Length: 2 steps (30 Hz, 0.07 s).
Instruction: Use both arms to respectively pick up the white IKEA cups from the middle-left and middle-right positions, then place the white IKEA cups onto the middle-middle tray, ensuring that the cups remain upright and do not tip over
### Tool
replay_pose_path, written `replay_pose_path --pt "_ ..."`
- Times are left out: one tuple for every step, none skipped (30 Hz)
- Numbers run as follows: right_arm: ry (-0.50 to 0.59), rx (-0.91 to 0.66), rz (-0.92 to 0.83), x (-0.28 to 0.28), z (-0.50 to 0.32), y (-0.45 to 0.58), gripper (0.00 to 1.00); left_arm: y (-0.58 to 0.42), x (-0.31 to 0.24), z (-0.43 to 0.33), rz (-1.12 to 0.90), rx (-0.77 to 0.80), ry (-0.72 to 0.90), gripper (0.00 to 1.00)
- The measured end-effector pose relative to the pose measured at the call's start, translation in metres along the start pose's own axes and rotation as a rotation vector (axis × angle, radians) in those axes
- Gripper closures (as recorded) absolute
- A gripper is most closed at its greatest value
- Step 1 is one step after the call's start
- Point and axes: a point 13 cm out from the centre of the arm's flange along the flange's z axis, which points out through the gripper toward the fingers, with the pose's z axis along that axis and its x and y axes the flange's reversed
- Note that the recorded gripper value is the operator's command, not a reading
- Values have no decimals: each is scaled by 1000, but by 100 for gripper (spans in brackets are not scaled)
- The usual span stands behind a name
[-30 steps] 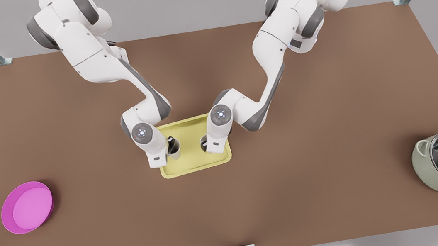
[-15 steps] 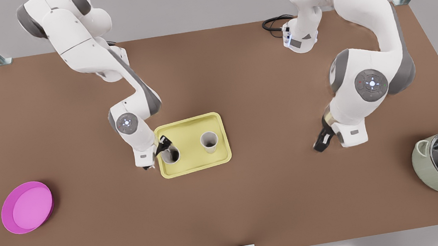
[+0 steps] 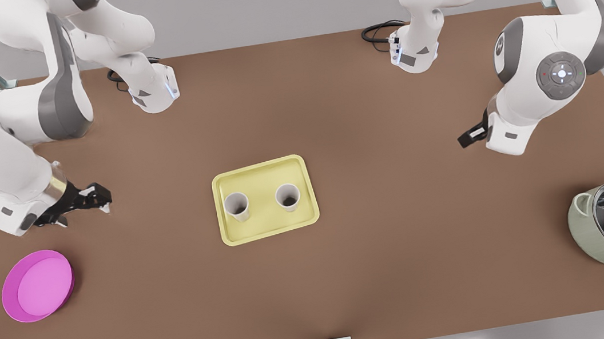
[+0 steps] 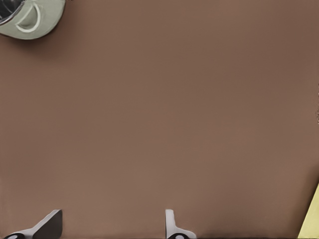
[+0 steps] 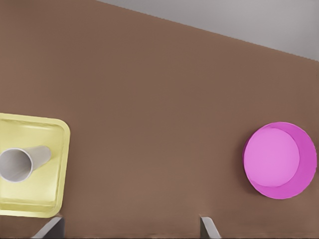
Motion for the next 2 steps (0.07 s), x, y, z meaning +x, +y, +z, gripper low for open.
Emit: replay_pose_path --pt "23 11 18 12 -3 -6 0 0 0 0 27 0 3 0" --pt "44 19 31 20 -4 -9 0 0 1 1 53 0 5 0"
